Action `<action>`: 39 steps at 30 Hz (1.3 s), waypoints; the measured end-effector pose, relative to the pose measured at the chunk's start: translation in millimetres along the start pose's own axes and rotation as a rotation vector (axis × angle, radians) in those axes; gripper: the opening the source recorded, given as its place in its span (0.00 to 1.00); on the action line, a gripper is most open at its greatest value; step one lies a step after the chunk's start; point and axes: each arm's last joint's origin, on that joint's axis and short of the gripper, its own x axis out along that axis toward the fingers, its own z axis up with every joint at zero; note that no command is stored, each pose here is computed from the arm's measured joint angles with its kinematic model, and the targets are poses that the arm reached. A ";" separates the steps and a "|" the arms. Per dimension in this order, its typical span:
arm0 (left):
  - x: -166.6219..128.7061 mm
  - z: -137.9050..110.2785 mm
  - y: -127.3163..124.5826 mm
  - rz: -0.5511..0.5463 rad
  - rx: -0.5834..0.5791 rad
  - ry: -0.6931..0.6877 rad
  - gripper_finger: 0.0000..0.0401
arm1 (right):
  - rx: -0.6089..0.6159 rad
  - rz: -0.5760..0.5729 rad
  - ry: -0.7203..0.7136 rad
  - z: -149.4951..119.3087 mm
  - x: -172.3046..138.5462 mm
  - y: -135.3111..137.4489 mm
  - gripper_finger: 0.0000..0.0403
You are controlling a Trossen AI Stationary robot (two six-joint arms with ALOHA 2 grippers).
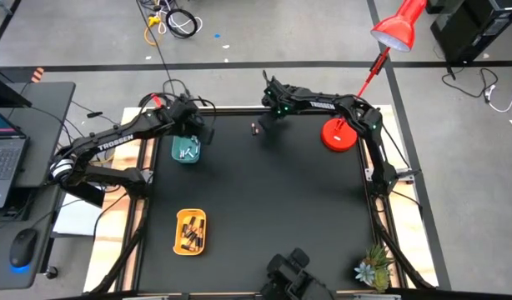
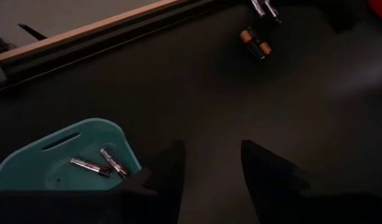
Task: Sort batteries
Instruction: Put the white battery into the blue bin
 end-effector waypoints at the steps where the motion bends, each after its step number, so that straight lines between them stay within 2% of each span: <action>1: 0.0 0.0 -0.3 -0.004 0.001 0.000 0.41 | 0.011 0.010 0.013 -1.3 1.3 -0.4 0.41; 6: -0.1 -0.5 -1.4 -0.013 -0.004 0.004 0.41 | -0.009 -0.002 0.106 -12.6 11.7 -0.5 0.40; 10: -0.1 -0.7 -1.4 -0.012 -0.005 0.006 0.41 | -0.043 -0.001 0.108 -13.1 12.4 1.4 0.36; 14: -0.1 -0.6 -1.4 -0.012 0.001 0.005 0.41 | -0.066 0.017 0.112 -13.4 12.6 2.0 0.24; 20: -0.1 -0.5 -1.4 -0.013 0.010 0.003 0.41 | -0.126 0.123 0.134 -14.5 7.2 3.5 0.04; 29: 0.0 -0.5 -1.5 -0.015 0.036 0.004 0.41 | -0.142 0.173 0.148 -15.6 2.5 4.2 0.04; 32: -0.1 0.5 -3.8 -0.076 0.038 0.011 0.41 | -0.144 0.203 0.124 -12.1 -6.6 6.0 0.04; 34: -0.4 3.0 -6.7 -0.132 0.039 -0.003 0.41 | -0.147 0.233 0.085 -6.7 -17.2 7.8 0.00; 39: 3.0 12.3 -14.4 -0.256 0.044 -0.063 0.41 | -0.146 0.305 -0.017 6.0 -42.7 11.9 0.01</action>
